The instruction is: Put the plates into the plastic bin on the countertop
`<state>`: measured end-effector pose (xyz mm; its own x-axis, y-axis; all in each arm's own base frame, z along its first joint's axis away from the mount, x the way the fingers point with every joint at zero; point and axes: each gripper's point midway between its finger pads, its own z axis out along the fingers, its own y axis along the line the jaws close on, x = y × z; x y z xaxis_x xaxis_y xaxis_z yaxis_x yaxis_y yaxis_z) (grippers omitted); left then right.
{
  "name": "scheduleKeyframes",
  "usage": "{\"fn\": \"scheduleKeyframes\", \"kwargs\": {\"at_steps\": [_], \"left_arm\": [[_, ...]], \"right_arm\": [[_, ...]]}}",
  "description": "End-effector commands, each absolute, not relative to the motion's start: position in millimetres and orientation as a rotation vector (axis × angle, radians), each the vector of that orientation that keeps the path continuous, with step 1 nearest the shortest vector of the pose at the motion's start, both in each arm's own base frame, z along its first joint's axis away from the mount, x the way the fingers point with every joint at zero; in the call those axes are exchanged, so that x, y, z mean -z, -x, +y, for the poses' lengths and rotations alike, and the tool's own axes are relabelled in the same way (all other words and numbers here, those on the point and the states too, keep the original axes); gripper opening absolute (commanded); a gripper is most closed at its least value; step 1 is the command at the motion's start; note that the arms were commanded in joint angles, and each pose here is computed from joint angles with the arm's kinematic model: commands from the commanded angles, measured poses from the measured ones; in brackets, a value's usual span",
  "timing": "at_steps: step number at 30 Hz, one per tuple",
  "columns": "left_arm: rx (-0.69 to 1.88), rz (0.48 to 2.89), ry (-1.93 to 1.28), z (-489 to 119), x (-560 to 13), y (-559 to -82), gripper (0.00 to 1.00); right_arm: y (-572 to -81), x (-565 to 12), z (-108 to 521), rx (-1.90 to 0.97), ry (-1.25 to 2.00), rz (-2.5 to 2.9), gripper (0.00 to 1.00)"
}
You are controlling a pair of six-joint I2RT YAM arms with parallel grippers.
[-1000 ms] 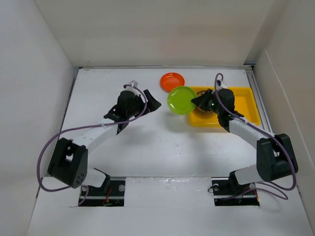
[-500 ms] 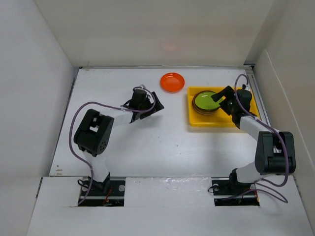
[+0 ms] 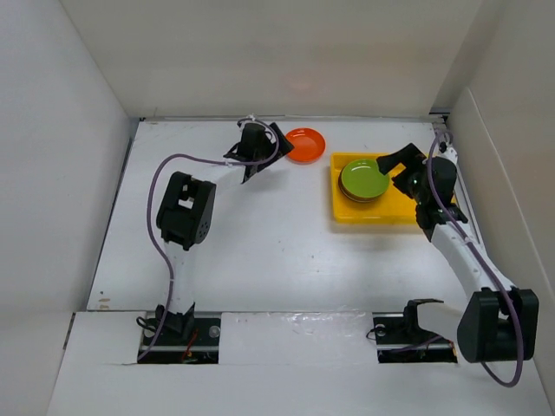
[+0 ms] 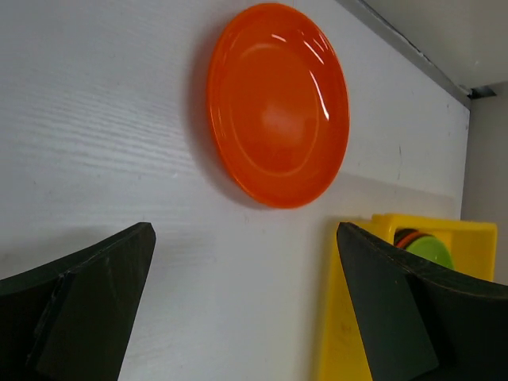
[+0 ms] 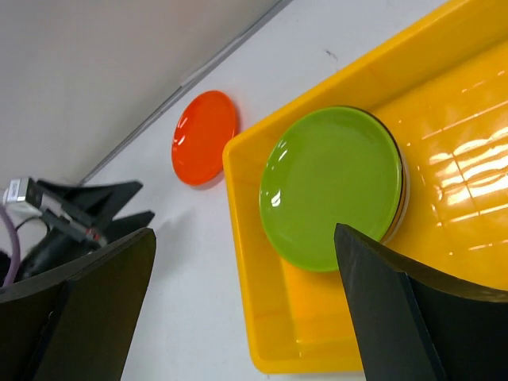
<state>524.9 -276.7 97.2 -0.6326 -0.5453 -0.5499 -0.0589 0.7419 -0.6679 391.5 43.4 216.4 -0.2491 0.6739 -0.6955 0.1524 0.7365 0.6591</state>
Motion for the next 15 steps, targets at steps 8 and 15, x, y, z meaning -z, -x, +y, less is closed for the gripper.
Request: {"fn": "scheduleKeyframes", "kwargs": {"at_steps": [8,15], "left_arm": [[0.744,2.161,0.560,-286,-72,-578,0.91],[0.800,2.193,0.587,-304,-52,-595,0.35]], "right_arm": [[-352,-247,74,-0.677,-0.510,1.782,1.00],[-328,-263,93,-0.796,-0.419,1.764,1.00]]}}
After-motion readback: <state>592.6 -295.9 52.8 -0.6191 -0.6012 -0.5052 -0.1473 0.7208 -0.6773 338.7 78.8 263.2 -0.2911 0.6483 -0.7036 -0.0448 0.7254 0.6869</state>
